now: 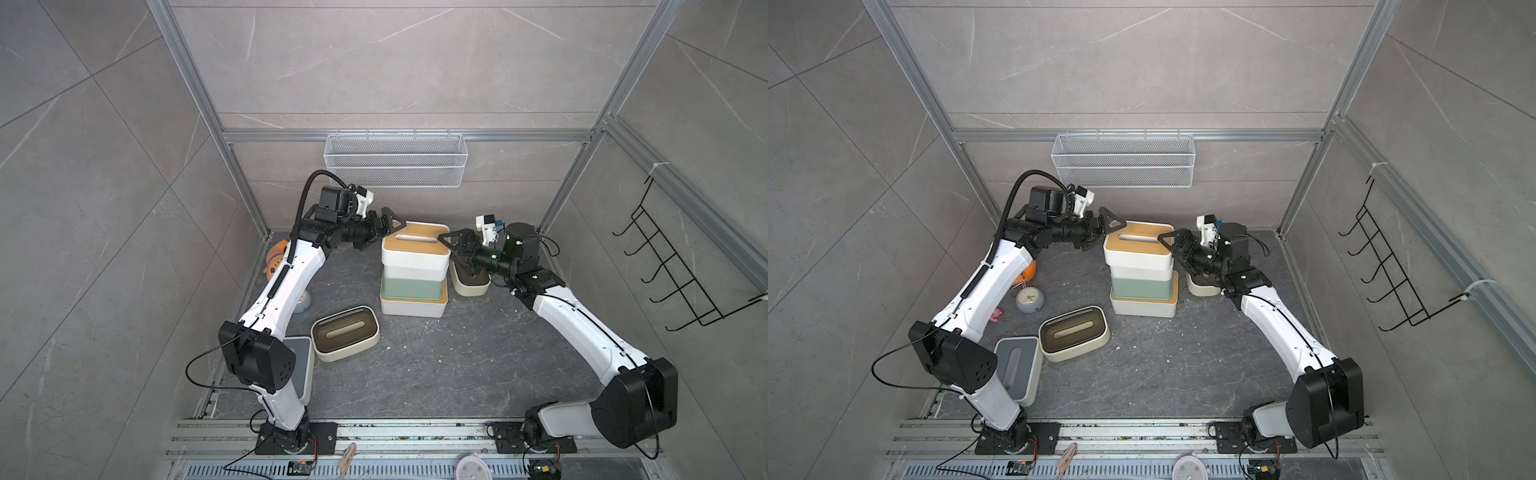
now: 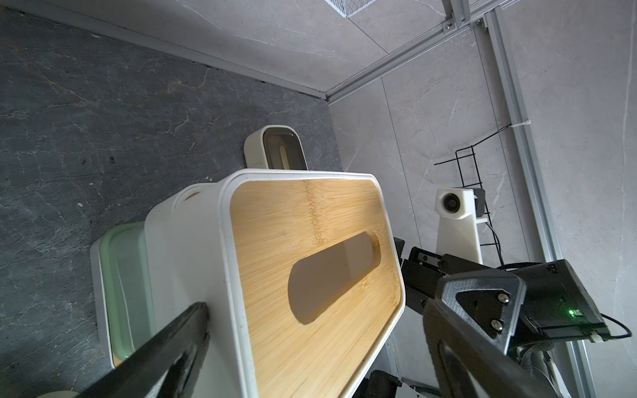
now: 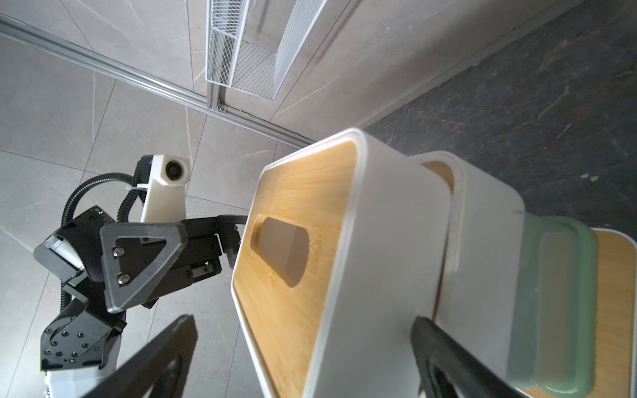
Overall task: Stack the tissue boxes
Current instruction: Adjust the tissue box on the tissue box.
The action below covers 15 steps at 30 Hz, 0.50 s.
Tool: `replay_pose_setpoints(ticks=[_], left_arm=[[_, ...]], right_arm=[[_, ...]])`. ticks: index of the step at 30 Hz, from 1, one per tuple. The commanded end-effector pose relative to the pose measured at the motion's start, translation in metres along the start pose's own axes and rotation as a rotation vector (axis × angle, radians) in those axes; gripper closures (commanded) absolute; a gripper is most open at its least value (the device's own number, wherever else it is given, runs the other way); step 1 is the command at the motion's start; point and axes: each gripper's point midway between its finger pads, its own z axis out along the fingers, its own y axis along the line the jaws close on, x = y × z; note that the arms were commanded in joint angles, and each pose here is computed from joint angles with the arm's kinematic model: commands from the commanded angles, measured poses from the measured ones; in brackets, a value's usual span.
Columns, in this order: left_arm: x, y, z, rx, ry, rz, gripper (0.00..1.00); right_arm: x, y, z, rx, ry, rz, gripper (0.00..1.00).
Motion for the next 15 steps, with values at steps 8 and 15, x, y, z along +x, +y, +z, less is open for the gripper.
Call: replay_pose_setpoints(ticks=[8, 15], left_arm=[[0.006, -0.021, 0.0, 0.065, 0.021, 0.028, 0.0], [0.004, -0.028, 0.0, 0.086, 0.023, 0.033, 0.01]], right_arm=[[-0.004, 0.011, 0.005, 0.005, 0.013, -0.06, 0.0], [-0.009, 0.02, 0.009, -0.01, 0.011, -0.071, 0.0]])
